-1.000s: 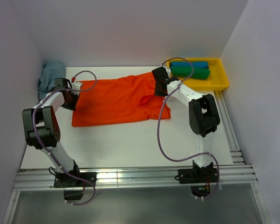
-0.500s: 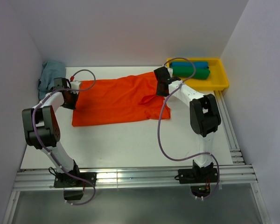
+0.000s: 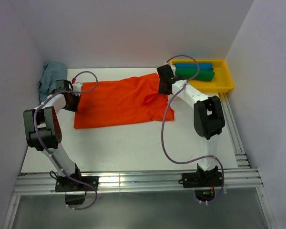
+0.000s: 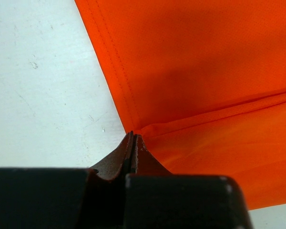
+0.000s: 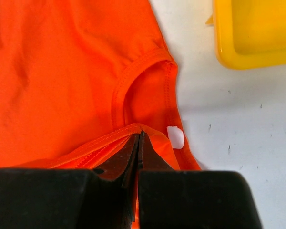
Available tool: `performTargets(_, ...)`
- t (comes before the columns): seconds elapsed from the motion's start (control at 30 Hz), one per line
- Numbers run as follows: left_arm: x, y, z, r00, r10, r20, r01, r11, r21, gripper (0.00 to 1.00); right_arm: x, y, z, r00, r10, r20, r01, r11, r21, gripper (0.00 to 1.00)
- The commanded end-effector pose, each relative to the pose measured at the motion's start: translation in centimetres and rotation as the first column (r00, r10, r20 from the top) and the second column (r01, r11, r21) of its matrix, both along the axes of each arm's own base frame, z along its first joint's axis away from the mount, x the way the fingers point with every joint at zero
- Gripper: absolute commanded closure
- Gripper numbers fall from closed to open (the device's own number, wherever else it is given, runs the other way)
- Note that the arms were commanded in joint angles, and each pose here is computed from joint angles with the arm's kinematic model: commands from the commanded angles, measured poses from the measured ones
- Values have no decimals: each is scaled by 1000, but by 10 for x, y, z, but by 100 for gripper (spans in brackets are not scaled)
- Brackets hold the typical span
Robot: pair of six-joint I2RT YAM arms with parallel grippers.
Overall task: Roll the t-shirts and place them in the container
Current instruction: Fold the tshirt
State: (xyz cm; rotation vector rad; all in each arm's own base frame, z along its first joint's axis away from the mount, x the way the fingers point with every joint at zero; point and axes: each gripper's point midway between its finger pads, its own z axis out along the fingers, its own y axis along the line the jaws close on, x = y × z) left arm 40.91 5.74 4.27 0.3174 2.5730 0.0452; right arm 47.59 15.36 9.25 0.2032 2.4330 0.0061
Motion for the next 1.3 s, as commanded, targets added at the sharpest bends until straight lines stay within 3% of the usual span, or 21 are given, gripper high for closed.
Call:
performTargets(0.0, 10, -1, 6, 999, 8, 46, -7, 1000, -19, 100, 23, 3, 15, 998, 17, 61, -17, 1000, 2, 100)
performTargets(0.17, 9, -1, 7, 998, 11, 54, -10, 1000, -23, 99, 24, 3, 5, 999, 20, 39, -19, 1000, -12, 99)
performTargets(0.3, 9, -1, 9, 998, 14, 61, -12, 1000, -22, 86, 27, 4, 2, 999, 24, 28, -23, 1000, -18, 90)
performTargets(0.47, 12, -2, 18, 996, 12, 87, -10, 1000, -26, 59, 31, 3, 4, 999, 14, 39, -13, 999, -30, 51)
performTargets(0.5, 14, -1, 25, 994, 20, 105, -17, 1000, -26, 50, 32, 2, 7, 999, 10, 47, -9, 1000, -30, 46)
performTargets(0.6, 20, -1, 43, 987, 26, 158, -23, 999, -24, 40, 32, -3, 17, 998, -15, 65, 17, 999, -38, 38)
performTargets(0.77, 15, -4, 87, 974, -11, 226, 25, 998, -59, 31, 8, -12, 43, 995, -47, 83, 45, 999, 15, 34)
performTargets(0.87, -20, -12, 87, 986, -99, 137, 112, 990, -90, 28, -34, -20, 30, 998, -52, 34, 48, 995, 86, 33)
performTargets(0.97, -63, -22, 71, 986, -164, 28, 166, 977, -136, 28, -60, -23, 46, 993, -79, 83, 63, 982, 180, 32)
performTargets(1.0, -73, -23, 66, 986, -168, 4, 166, 975, -149, 30, -82, -24, 22, 996, -83, 28, 76, 975, 210, 32)
performTargets(1.03, -87, -25, 56, 985, -167, -38, 159, 972, -171, 30, -91, -23, 32, 995, -83, 54, 66, 963, 260, 32)
performTargets(1.27, -102, -38, 29, 984, -147, -97, 110, 944, -311, 33, -136, -6, -9, 998, -60, 17, 47, 900, 433, 33)
